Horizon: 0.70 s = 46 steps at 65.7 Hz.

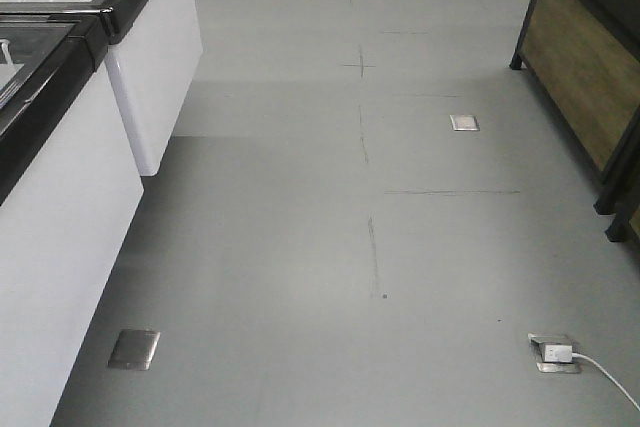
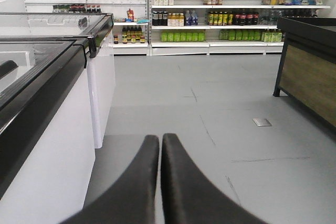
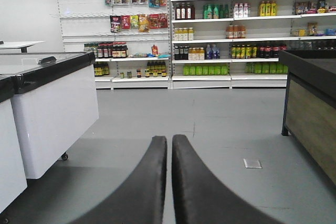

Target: Left arm holds basket, right arm returns cookies

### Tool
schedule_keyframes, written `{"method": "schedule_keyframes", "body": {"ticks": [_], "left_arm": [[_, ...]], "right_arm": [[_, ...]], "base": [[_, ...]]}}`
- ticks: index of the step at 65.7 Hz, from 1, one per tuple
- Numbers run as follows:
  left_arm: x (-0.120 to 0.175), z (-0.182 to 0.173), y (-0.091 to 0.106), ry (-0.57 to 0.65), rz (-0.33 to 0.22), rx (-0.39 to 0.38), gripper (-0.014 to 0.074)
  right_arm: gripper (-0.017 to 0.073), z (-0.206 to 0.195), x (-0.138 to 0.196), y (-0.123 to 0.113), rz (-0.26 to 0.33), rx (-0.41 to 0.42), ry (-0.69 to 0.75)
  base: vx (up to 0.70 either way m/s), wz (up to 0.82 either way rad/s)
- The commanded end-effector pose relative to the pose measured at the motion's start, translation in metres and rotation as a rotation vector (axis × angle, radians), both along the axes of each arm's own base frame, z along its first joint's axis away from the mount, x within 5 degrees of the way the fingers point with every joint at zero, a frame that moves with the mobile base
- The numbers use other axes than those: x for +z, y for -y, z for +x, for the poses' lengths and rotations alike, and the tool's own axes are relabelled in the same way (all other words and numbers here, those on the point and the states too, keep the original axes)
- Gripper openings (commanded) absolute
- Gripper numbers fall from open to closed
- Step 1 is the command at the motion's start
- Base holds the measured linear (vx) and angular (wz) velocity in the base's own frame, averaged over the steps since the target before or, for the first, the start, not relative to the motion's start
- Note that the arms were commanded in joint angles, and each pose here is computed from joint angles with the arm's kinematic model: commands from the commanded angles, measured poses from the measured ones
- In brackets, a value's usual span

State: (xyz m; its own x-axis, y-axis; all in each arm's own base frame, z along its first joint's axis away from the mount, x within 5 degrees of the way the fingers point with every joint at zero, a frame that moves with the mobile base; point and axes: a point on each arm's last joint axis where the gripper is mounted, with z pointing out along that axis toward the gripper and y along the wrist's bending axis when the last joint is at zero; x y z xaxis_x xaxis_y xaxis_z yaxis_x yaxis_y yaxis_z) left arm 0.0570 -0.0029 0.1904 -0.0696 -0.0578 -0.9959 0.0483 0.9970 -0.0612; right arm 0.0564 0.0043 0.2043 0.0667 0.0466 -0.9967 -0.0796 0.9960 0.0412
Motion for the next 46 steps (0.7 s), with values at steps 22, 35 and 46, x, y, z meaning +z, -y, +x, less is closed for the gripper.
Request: {"method": "schedule_keyframes", "body": {"ticks": [22,35,46], "left_arm": [[0.0186,-0.0026,0.0000,0.126,-0.019,-0.001,-0.0007],[0.0186,-0.0026,0.0000,0.126,-0.019,-0.001,-0.0007],[0.0186,-0.0026,0.0000,0.126,-0.019,-0.001,-0.0007]], "right_arm": [[-0.0010,-0.0009,0.0015,0.0002,-0.011,-0.006,0.069],[-0.0010,-0.0009,0.0015,0.0002,-0.011,-0.006,0.069],[-0.0010,-0.0009,0.0015,0.0002,-0.011,-0.006,0.069]], "base": [[0.00,0.00],[0.00,0.00],[0.00,0.00]]}}
